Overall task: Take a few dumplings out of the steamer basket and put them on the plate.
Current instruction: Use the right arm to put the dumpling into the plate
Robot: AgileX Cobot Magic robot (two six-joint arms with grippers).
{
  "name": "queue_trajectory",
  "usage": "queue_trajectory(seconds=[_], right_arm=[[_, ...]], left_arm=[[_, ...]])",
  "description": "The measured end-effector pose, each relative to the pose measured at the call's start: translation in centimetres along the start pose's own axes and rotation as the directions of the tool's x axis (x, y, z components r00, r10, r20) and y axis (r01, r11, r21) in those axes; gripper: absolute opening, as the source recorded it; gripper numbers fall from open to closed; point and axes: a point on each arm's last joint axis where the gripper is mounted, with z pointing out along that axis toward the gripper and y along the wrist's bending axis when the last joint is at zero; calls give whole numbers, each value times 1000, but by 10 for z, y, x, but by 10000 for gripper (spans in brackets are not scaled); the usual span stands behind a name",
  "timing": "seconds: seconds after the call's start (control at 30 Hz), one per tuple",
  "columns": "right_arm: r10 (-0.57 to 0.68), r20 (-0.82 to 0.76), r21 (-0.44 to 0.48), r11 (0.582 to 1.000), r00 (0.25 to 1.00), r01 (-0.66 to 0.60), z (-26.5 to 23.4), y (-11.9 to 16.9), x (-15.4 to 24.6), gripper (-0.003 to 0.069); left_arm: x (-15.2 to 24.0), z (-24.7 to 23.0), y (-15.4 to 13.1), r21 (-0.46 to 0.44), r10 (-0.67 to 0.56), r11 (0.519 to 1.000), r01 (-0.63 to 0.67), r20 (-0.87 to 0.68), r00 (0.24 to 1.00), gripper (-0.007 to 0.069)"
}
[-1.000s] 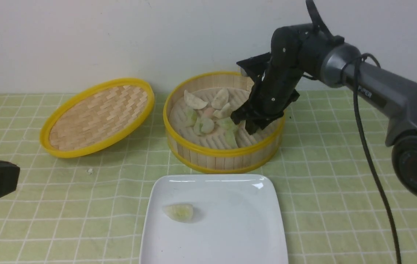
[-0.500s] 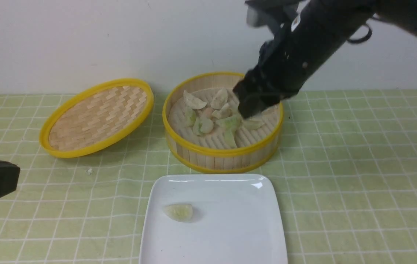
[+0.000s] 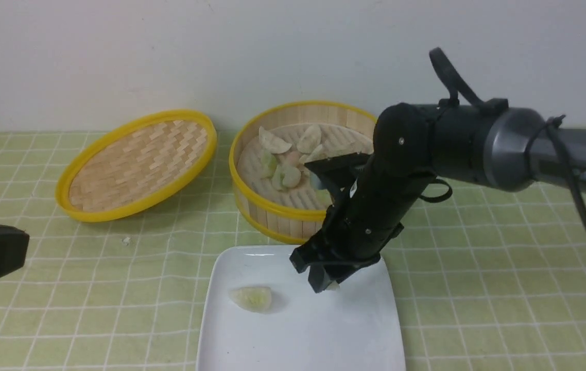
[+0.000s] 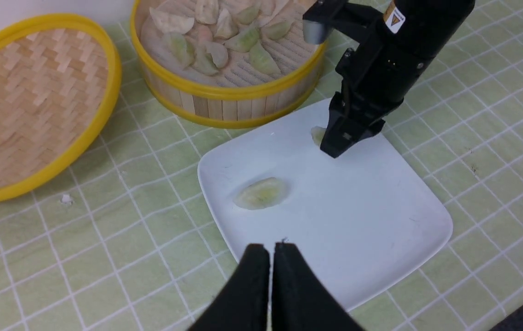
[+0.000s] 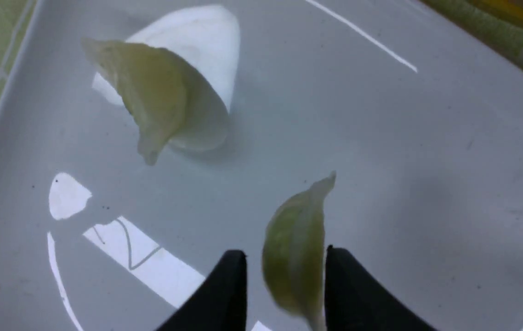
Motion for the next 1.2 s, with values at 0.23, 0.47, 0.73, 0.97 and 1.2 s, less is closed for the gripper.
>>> queue_trajectory(seconds=[0.23, 0.47, 0.73, 0.97, 1.2], right_arm=[[-4, -8, 5, 1000, 1000, 4, 2, -1, -1, 456], [-104, -18, 95, 990, 994, 106, -61, 9, -11, 388], [-150, 350, 238, 969, 925, 67, -224, 36, 28, 148], [-182, 639, 233, 972, 747, 38, -344, 57, 127, 82], [-199, 803, 227, 974, 562, 20, -369, 51, 230, 78]], left_arm=[[-1, 0, 0, -1, 3, 1000, -3, 10, 1000, -6], [-3, 0, 0, -4, 3, 1000, -3, 29, 1000, -6], [-12, -1, 1, -13, 3, 1000, -2, 131, 991, -6], [-16, -1, 2, -17, 3, 1000, 0, 182, 983, -6], [-21, -2, 2, -23, 4, 1000, 1, 229, 974, -6]])
